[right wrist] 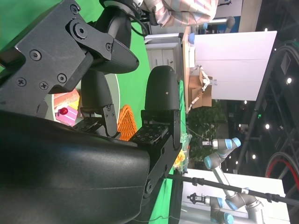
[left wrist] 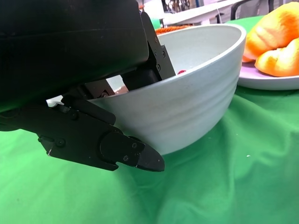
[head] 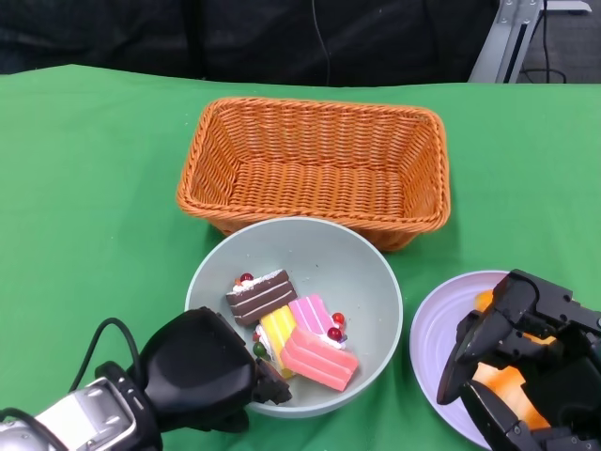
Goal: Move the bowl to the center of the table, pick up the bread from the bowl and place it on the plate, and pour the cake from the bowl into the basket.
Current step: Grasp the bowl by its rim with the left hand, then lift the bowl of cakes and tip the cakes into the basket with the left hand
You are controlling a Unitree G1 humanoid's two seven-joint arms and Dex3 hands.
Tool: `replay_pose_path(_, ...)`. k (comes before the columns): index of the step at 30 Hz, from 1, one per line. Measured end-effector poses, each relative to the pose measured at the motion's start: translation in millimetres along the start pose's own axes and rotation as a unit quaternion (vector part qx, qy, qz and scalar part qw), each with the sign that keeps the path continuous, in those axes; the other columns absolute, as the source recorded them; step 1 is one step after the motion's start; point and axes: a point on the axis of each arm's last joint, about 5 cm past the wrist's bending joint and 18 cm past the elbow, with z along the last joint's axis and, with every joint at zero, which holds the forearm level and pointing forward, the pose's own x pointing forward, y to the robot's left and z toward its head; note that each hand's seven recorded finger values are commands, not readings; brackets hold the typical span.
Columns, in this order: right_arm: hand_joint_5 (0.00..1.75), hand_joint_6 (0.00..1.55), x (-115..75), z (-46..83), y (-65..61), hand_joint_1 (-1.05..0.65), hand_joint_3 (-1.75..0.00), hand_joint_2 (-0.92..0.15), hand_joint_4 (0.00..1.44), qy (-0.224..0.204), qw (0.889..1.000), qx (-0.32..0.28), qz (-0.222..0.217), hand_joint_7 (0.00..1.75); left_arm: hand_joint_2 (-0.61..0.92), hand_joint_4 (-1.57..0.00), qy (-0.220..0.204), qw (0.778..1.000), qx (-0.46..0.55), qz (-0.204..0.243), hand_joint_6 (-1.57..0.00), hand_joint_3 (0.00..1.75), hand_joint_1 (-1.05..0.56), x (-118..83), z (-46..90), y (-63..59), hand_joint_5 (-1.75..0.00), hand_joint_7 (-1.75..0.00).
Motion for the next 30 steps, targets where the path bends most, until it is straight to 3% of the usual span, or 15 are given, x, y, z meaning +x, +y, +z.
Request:
replay_pose_path(2, 1.53, 0.63, -0.1, 0.0, 0.0, -0.15, -1.2, -0.32, 0.71, 0.0, 1.0, 0.0, 0.0, 1.36, 0.92, -1.12, -0.003, 1.0, -0.008, -0.002, -1.02, 0.02, -0.36, 0.9, -1.2, -1.6, -0.05, -0.01)
replay_pose_path(4, 1.53, 0.63, -0.1, 0.0, 0.0, -0.15, -1.21, -0.32, 0.71, 0.0, 1.0, 0.0, 0.0, 1.36, 0.92, -1.25, -0.007, 1.0, -0.016, 0.005, -1.1, 0.04, -0.34, 0.5, -2.5, -4.6, -0.13, -0.05)
replay_pose_path(5, 1.53, 0.64, -0.2, 0.0, 0.0, -0.15, -1.21, -0.32, 0.71, 0.0, 1.0, 0.0, -0.001, 1.36, 0.92, -1.22, -0.009, 1.0, -0.022, 0.012, -1.14, 0.06, -0.33, 0.2, -3.3, -6.3, -0.3, -0.03)
replay_pose_path(6, 1.53, 0.64, -0.3, -0.1, 0.1, -0.15, -1.21, -0.31, 0.71, 0.0, 1.0, 0.0, -0.001, 1.36, 0.92, -1.07, -0.011, 0.999, -0.026, 0.018, -1.18, 0.08, -0.31, -0.1, -4.3, -8.2, -0.69, -0.02)
replay_pose_path(7, 1.53, 0.64, -0.4, -0.1, 0.1, -0.15, -1.21, -0.31, 0.71, 0.001, 1.0, 0.0, -0.001, 1.36, 0.92, -0.98, -0.014, 0.999, -0.031, 0.026, -1.21, 0.07, -0.31, -0.4, -5.3, -10.6, -0.93, -0.02)
replay_pose_path(9, 1.52, 0.64, -0.9, -0.2, 0.1, -0.15, -1.22, -0.31, 0.71, 0.002, 1.0, 0.001, -0.002, 1.35, 0.92, -0.85, -0.02, 0.998, -0.042, 0.046, -1.25, 0.06, -0.3, -2.2, -7.6, -16.0, -1.32, -0.02)
replay_pose_path(11, 1.51, 0.65, -1.3, -0.3, 0.1, -0.13, -1.24, -0.3, 0.71, 0.002, 1.0, 0.001, -0.003, 1.34, 0.92, -0.8, -0.024, 0.996, -0.058, 0.067, -1.27, 0.09, -0.3, -5.2, -9.5, -22.1, -1.47, -0.02)
replay_pose_path(14, 1.51, 0.64, -1.4, -0.3, 0.2, -0.15, -1.24, -0.3, 0.71, 0.001, 1.0, 0.001, -0.003, 1.34, 0.92, -0.76, -0.028, 0.992, -0.085, 0.084, -1.3, 0.14, -0.3, -9.9, -12.8, -29.6, -1.54, -0.04)
replay_pose_path(15, 1.51, 0.64, -1.4, -0.3, 0.1, -0.15, -1.23, -0.31, 0.71, 0.001, 1.0, 0.001, -0.003, 1.34, 0.92, -0.72, -0.03, 0.991, -0.094, 0.088, -1.22, 0.17, -0.3, -11.4, -13.9, -30.9, -1.62, -0.27)
replay_pose_path(16, 1.52, 0.64, -1.4, -0.2, 0.1, -0.16, -1.21, -0.31, 0.71, 0.001, 1.0, 0.001, -0.003, 1.34, 0.92, -0.69, -0.033, 0.99, -0.101, 0.09, -0.85, 0.18, -0.3, -12.7, -15.0, -31.6, -1.67, -0.99)
replay_pose_path(17, 1.52, 0.64, -1.4, -0.2, 0.1, -0.16, -1.21, -0.32, 0.71, 0.001, 1.0, 0.001, -0.002, 1.34, 0.92, -0.68, -0.035, 0.989, -0.107, 0.094, -0.71, 0.18, -0.3, -13.9, -16.1, -31.9, -1.69, -1.26)
replay_pose_path(19, 1.52, 0.64, -1.4, -0.2, 0.1, -0.16, -1.19, -0.33, 0.72, 0.0, 1.0, 0.0, -0.002, 1.34, 0.92, -0.73, -0.042, 0.987, -0.118, 0.102, -0.71, 0.2, -0.28, -16.6, -17.3, -32.4, -1.58, -1.23)
replay_pose_path(30, 1.5, 0.64, -2.2, -0.3, 0.4, -0.16, -1.15, -0.37, 0.73, -0.002, 1.0, -0.005, -0.007, 1.33, 0.92, -0.79, -0.055, 0.981, -0.136, 0.125, -0.84, 0.17, -0.26, -37.7, -21.5, -26.2, -1.45, -0.96)
